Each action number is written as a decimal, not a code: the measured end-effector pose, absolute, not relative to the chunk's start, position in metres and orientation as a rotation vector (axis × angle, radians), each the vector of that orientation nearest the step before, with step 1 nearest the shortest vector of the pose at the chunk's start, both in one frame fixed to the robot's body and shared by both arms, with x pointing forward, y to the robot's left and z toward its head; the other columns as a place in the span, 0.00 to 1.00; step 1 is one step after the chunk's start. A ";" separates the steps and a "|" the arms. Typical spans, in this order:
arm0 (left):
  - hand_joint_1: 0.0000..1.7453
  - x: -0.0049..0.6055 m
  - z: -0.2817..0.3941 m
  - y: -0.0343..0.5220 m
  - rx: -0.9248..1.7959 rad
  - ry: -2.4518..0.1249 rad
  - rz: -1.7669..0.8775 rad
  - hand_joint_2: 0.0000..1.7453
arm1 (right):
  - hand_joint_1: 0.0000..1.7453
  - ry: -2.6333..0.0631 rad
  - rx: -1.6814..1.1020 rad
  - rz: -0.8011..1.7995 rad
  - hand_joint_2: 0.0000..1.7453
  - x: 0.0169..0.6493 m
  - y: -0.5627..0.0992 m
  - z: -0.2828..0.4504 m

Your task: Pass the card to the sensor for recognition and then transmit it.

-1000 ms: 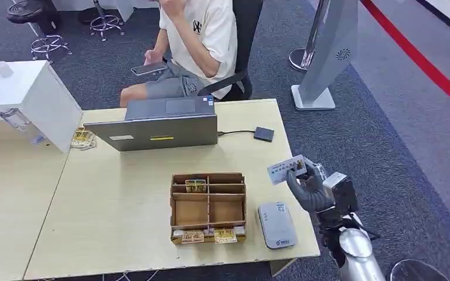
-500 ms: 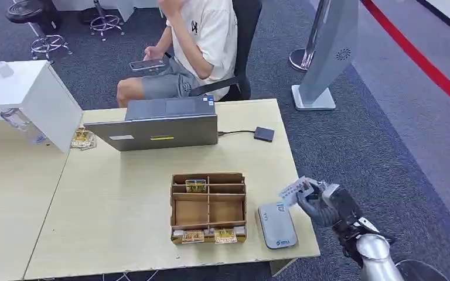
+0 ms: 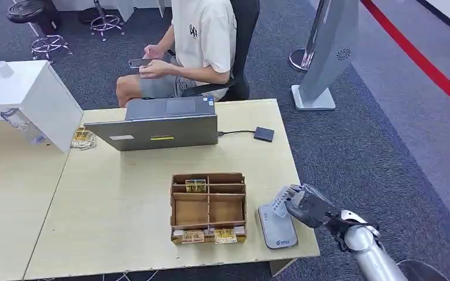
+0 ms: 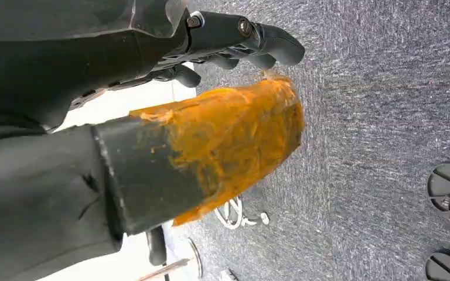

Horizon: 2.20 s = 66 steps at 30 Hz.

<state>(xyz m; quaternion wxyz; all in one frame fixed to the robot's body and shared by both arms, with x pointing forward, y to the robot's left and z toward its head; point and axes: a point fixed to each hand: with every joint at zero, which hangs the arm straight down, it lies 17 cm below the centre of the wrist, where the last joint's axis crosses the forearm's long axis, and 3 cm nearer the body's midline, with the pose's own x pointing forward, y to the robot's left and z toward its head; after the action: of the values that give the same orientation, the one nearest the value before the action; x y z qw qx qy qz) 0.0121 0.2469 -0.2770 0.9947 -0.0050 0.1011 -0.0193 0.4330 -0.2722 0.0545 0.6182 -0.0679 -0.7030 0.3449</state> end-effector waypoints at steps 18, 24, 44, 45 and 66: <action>0.00 0.011 -0.277 0.245 -0.017 0.210 -0.013 0.00 | 1.00 -1.495 -0.089 1.054 1.00 0.444 -0.269 0.036; 0.00 0.011 -0.277 0.245 -0.019 0.210 -0.004 0.00 | 1.00 -1.464 -0.057 1.118 1.00 0.442 -0.269 0.032; 0.00 0.011 -0.276 0.239 -0.029 0.212 0.029 0.00 | 1.00 -1.428 0.005 1.272 1.00 0.426 -0.235 0.022; 0.00 0.011 -0.276 0.239 -0.030 0.212 0.029 0.00 | 1.00 -1.429 0.009 1.280 1.00 0.425 -0.232 0.022; 0.00 0.011 -0.276 0.234 -0.033 0.212 0.047 0.00 | 1.00 -1.422 -0.206 1.409 1.00 0.449 -0.225 0.024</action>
<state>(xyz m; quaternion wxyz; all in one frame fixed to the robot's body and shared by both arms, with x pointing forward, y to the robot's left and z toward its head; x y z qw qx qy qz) 0.0113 0.2345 -0.2761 0.9940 -0.0164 0.1058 0.0235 0.4488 -0.2255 0.0238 0.5348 -0.0867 -0.5971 0.5916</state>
